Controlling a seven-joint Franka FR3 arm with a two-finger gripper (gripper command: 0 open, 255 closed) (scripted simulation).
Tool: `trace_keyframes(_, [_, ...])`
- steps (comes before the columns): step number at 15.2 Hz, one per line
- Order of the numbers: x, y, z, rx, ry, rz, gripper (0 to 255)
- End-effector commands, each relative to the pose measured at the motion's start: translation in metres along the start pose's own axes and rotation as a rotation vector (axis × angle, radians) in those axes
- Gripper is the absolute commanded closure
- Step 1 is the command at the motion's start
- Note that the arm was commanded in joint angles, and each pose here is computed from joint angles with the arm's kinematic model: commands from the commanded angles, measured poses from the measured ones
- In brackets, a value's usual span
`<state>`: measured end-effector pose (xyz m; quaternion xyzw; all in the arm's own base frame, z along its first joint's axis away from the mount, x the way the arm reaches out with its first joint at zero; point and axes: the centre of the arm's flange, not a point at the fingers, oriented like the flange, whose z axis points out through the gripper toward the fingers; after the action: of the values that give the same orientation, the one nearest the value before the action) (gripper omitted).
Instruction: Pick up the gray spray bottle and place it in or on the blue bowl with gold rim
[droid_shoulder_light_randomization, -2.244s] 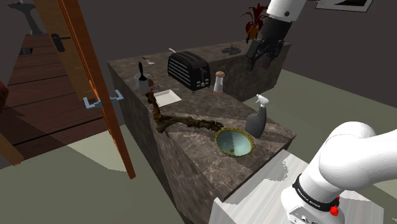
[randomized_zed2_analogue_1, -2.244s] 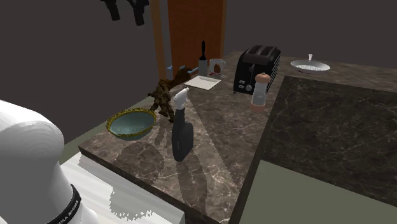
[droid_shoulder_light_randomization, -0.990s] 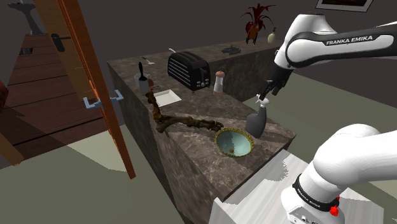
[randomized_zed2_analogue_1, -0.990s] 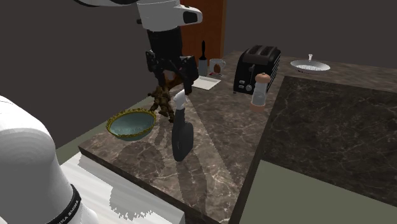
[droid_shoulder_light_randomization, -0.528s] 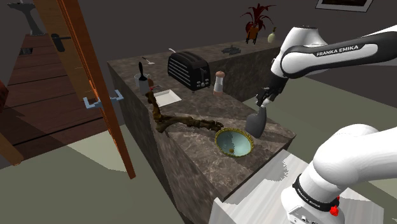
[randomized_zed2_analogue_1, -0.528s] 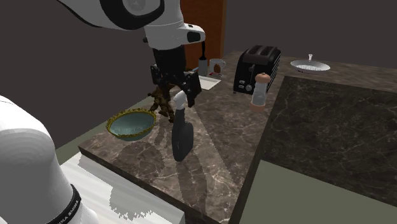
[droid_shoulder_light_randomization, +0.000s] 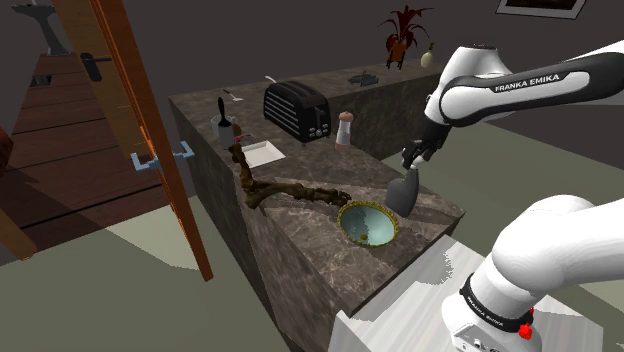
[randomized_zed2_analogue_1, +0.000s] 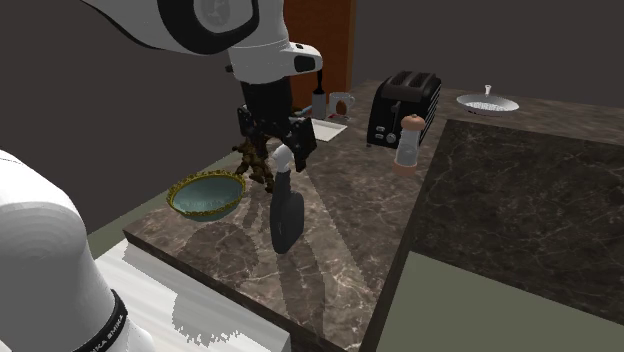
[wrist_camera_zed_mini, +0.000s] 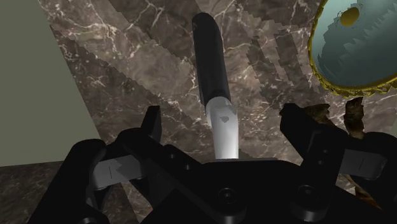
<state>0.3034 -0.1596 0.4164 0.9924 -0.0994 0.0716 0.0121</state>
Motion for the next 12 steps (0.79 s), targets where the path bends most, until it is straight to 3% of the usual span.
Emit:
trace_keyframes(1, [0.000, 0.000, 0.000, 0.000, 0.000, 0.000, 255])
trace_keyframes(12, [0.002, 0.000, -0.010, 0.000, 0.000, 0.000, 255])
